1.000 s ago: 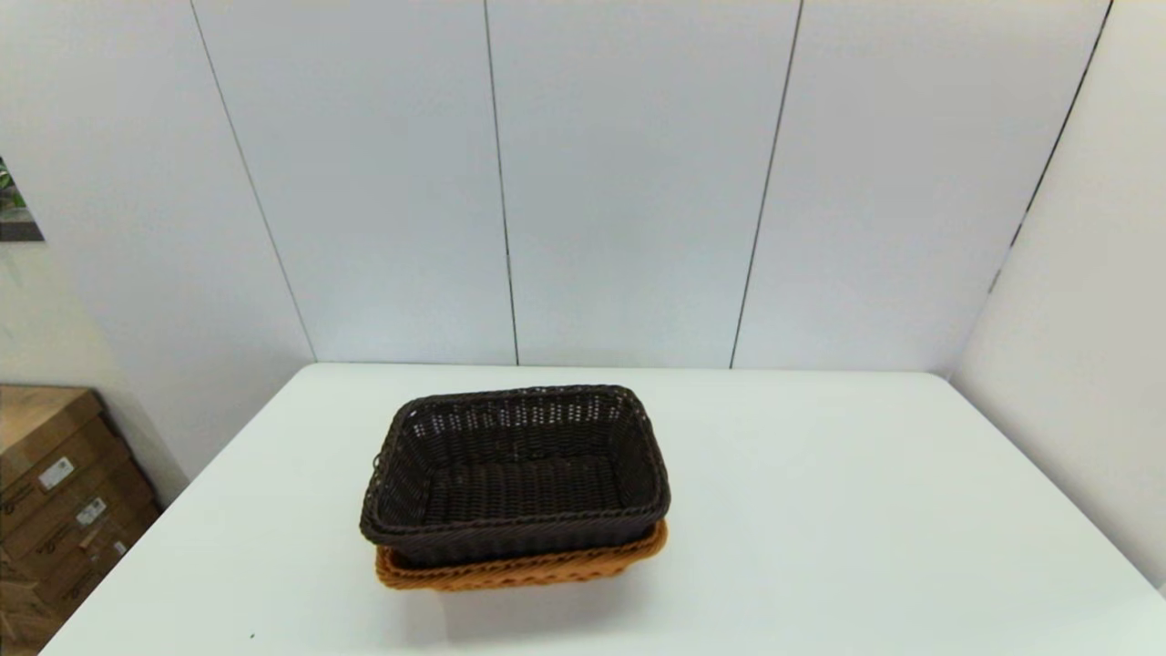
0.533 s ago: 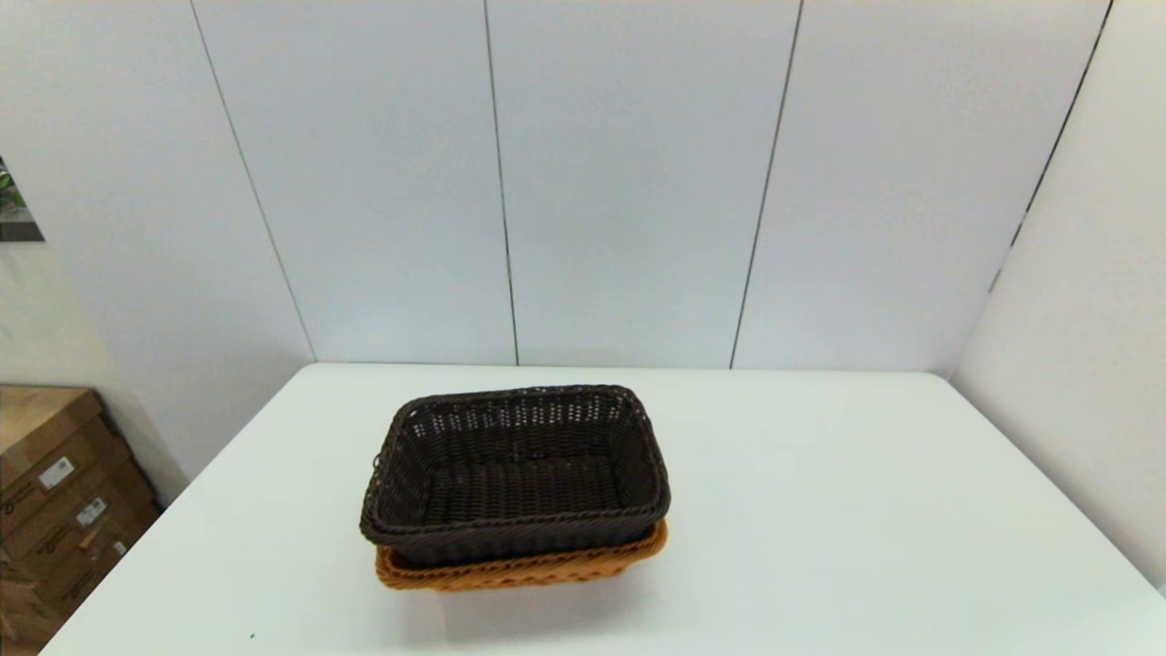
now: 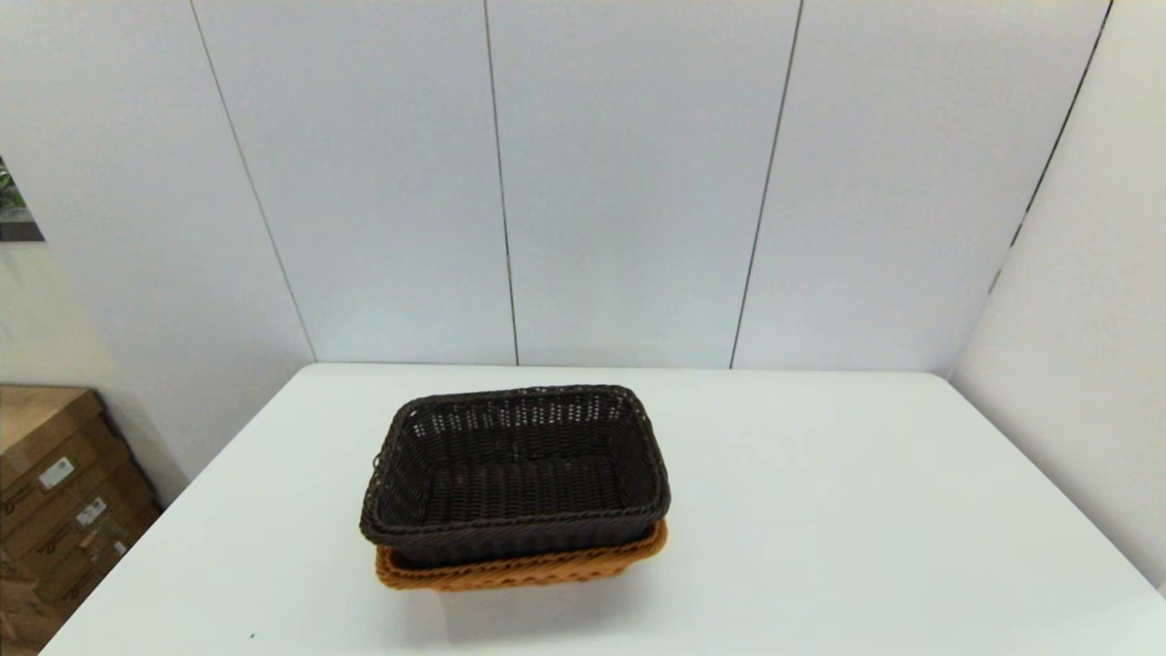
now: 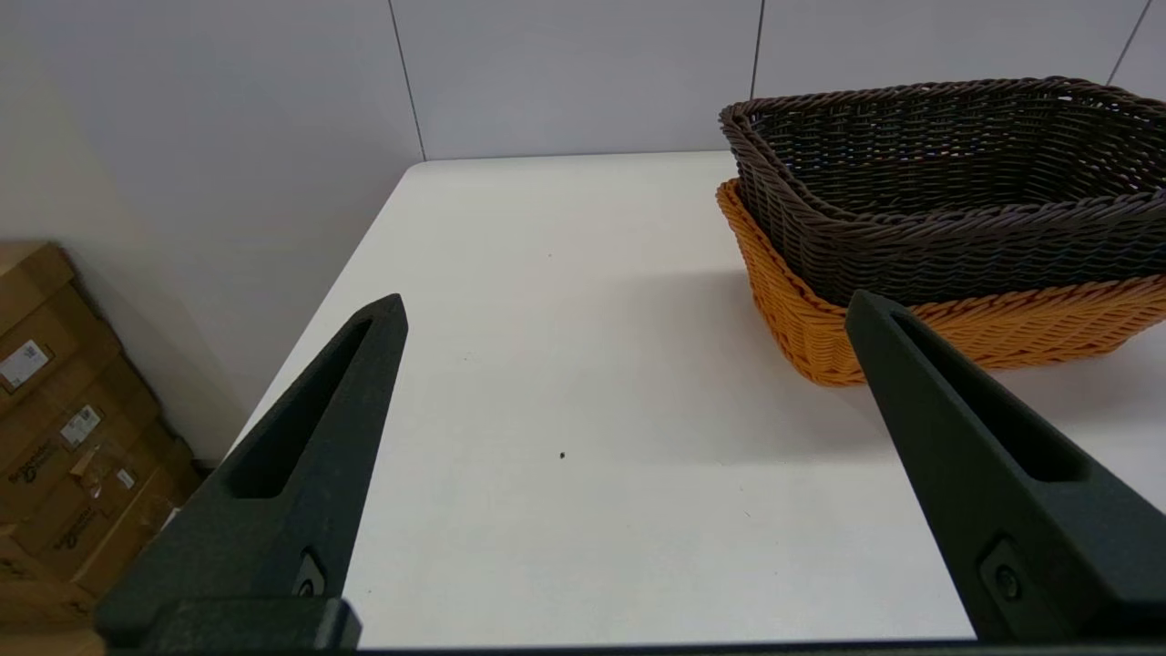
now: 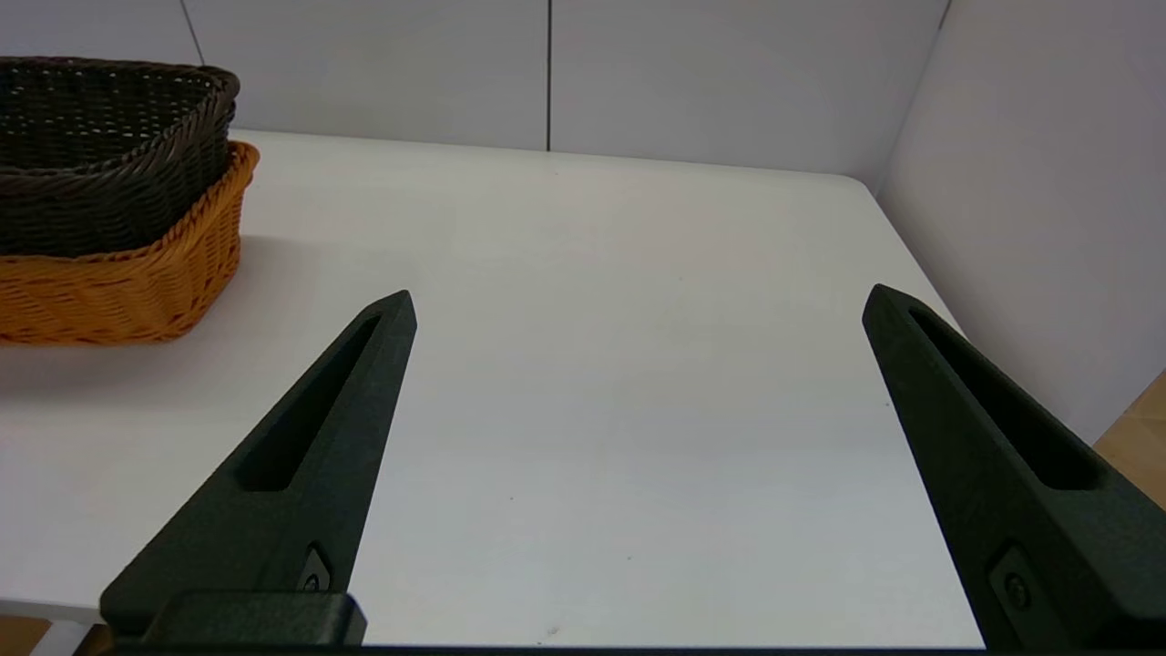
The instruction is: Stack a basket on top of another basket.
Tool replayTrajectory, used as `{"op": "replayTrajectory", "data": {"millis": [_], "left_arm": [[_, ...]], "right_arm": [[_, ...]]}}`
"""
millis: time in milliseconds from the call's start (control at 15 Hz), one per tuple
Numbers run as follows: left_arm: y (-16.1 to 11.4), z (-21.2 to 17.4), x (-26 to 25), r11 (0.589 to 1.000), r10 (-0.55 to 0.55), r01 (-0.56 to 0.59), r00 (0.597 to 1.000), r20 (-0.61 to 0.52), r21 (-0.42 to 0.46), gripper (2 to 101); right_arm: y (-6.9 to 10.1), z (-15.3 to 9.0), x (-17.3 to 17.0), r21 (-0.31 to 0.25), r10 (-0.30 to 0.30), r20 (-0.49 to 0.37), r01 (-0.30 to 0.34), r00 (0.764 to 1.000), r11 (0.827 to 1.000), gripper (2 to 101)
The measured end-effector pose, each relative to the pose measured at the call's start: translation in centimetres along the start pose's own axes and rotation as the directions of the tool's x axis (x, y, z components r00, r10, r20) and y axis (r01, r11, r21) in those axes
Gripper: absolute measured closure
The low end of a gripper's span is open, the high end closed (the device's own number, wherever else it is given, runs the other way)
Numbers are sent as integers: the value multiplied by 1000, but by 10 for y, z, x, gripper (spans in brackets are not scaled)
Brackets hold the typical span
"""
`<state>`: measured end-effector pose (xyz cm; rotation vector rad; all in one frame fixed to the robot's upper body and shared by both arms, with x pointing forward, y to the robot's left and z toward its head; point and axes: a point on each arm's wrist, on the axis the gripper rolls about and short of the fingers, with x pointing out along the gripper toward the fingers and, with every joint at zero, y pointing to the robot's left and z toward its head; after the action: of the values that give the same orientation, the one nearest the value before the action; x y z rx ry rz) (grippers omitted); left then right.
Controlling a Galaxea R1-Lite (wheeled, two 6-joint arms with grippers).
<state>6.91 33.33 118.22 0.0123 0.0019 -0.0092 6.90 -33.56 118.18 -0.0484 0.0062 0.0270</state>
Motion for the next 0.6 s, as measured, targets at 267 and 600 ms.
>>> {"op": "replayTrajectory", "data": {"millis": [267, 600], "left_arm": [[0, 0, 0, 1000, 0, 0, 1000, 0, 0, 54], [0, 0, 0, 1000, 0, 0, 1000, 0, 0, 54]], "right_arm": [[0, 0, 0, 9, -2, 0, 2, 1000, 1000, 50], [0, 0, 0, 9, -1, 0, 1, 1000, 1000, 50]]}}
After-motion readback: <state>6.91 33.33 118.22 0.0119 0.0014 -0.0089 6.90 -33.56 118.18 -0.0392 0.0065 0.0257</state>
